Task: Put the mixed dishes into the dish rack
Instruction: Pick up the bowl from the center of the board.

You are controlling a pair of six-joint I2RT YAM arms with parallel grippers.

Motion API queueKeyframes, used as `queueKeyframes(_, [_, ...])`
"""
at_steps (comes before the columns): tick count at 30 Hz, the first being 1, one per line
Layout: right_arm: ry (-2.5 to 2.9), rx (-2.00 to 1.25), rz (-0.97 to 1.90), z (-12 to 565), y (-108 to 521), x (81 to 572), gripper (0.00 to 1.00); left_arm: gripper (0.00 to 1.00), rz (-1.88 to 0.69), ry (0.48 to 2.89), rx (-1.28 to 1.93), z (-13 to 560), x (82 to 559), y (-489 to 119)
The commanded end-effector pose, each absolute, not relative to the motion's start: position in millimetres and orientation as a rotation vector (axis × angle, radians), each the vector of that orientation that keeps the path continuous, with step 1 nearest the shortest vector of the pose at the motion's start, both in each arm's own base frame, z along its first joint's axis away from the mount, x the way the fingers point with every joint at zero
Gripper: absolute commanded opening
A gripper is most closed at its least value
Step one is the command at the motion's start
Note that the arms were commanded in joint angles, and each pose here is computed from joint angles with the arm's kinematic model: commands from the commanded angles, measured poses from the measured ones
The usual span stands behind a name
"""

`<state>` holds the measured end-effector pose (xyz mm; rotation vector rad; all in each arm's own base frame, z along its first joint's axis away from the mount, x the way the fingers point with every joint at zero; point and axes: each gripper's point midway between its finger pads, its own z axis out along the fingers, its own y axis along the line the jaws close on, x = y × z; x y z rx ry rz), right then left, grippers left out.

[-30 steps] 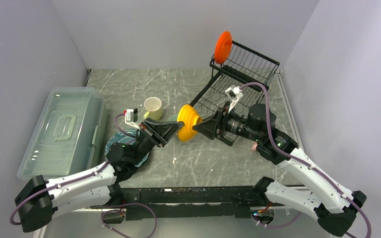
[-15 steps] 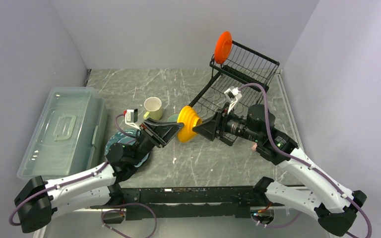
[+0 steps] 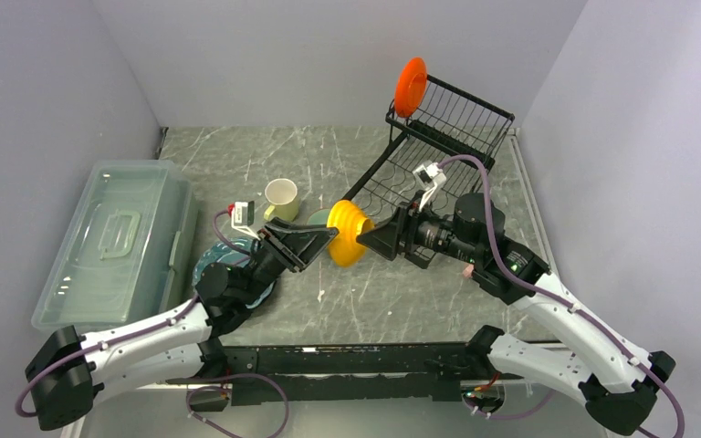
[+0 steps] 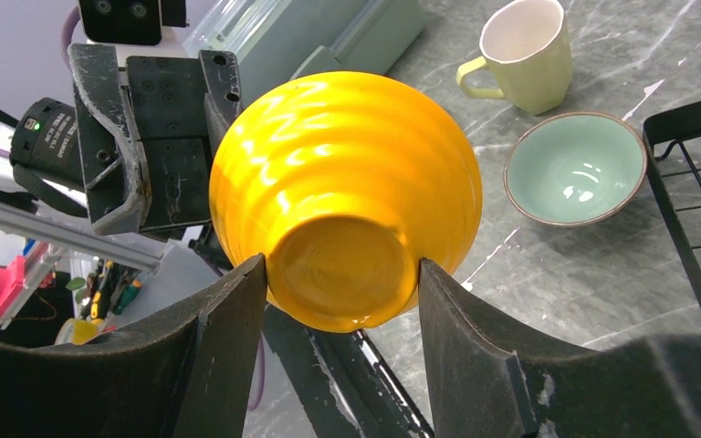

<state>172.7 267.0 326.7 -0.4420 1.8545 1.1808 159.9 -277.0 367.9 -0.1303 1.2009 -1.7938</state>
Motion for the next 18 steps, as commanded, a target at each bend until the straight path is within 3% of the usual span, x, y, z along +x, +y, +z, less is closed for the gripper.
queueKeyframes(1, [1.727,-0.436,1.184,366.1,261.6,172.0,0.24,0.47,-1.764,1.184,-0.14,371.3,160.6,-270.4])
queueKeyframes(13, [1.732,-0.441,1.2,364.0,264.7,171.7,0.24,0.45,-1.749,1.21,-0.12,368.8,161.6,-275.4])
queueKeyframes(18, [1.737,-0.446,1.201,362.7,265.6,171.6,0.23,0.26,-1.752,1.211,-0.103,369.5,160.9,-278.5])
